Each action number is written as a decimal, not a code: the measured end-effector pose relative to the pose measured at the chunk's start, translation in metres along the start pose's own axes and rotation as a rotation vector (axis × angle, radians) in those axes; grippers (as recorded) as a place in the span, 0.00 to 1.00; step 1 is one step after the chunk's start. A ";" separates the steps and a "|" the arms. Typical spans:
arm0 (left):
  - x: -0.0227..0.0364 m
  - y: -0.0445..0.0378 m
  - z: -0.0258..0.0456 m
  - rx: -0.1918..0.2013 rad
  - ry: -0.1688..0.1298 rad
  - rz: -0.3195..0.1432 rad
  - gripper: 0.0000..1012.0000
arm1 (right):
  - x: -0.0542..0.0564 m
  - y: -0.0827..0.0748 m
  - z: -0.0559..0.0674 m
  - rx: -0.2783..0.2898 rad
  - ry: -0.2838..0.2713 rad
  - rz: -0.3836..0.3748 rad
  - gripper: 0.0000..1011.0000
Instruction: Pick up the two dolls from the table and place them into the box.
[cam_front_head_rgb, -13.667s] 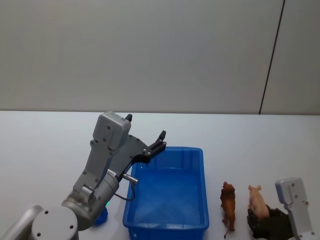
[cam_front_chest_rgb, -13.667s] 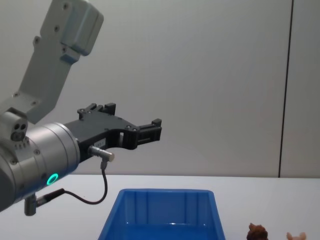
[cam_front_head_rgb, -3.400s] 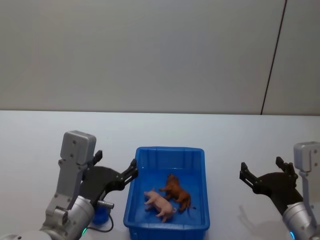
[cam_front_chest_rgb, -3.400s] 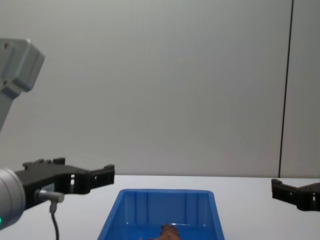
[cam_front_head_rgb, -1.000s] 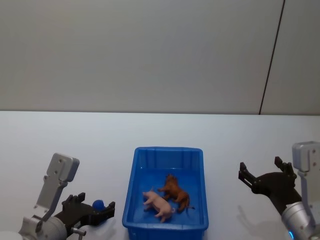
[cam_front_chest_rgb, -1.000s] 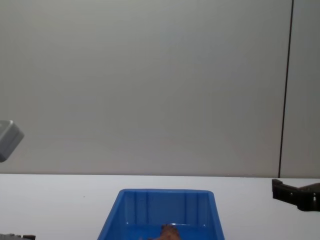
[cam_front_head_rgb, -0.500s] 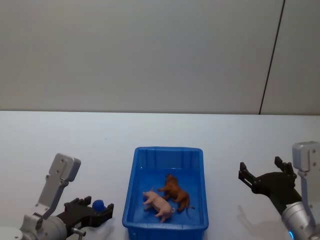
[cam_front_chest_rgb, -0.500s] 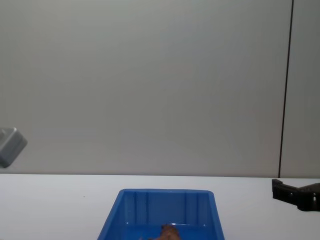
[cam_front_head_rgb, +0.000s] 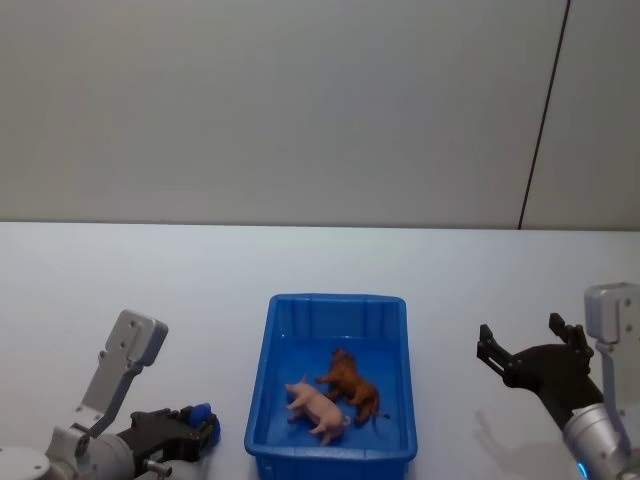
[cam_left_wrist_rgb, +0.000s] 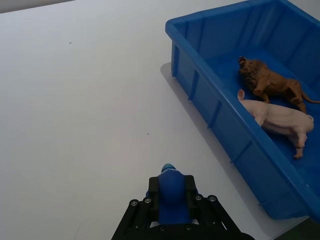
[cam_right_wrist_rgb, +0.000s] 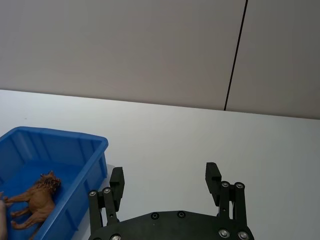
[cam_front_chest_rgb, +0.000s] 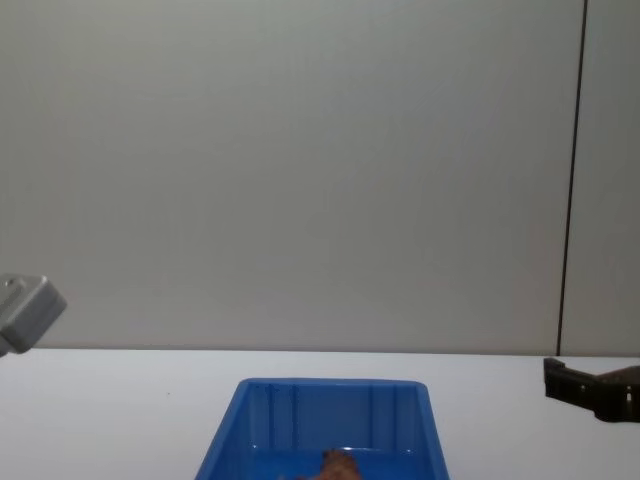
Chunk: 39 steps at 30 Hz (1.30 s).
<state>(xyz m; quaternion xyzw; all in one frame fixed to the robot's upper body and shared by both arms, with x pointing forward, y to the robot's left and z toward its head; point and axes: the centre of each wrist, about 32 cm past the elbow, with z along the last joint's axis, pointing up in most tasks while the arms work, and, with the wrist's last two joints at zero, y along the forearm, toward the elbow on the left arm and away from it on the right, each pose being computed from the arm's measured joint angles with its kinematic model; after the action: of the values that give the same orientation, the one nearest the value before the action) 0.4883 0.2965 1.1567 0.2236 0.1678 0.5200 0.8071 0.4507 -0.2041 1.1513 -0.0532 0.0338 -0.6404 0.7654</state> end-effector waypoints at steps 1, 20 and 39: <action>0.0002 -0.0003 0.0001 0.004 -0.001 0.001 0.30 | 0.000 0.000 0.000 0.000 0.000 0.000 0.99; -0.0047 0.0091 0.0130 -0.026 -0.071 0.042 0.17 | 0.000 0.000 0.000 0.000 0.000 0.000 0.99; -0.0190 0.0255 0.0577 -0.223 -0.223 -0.046 0.08 | 0.000 0.000 0.000 0.000 0.000 0.000 0.99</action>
<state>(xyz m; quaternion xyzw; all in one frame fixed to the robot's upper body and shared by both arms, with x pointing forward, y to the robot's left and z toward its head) 0.4902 0.2775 1.2197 0.1849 0.0235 0.4888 0.8522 0.4507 -0.2040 1.1513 -0.0532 0.0338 -0.6405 0.7654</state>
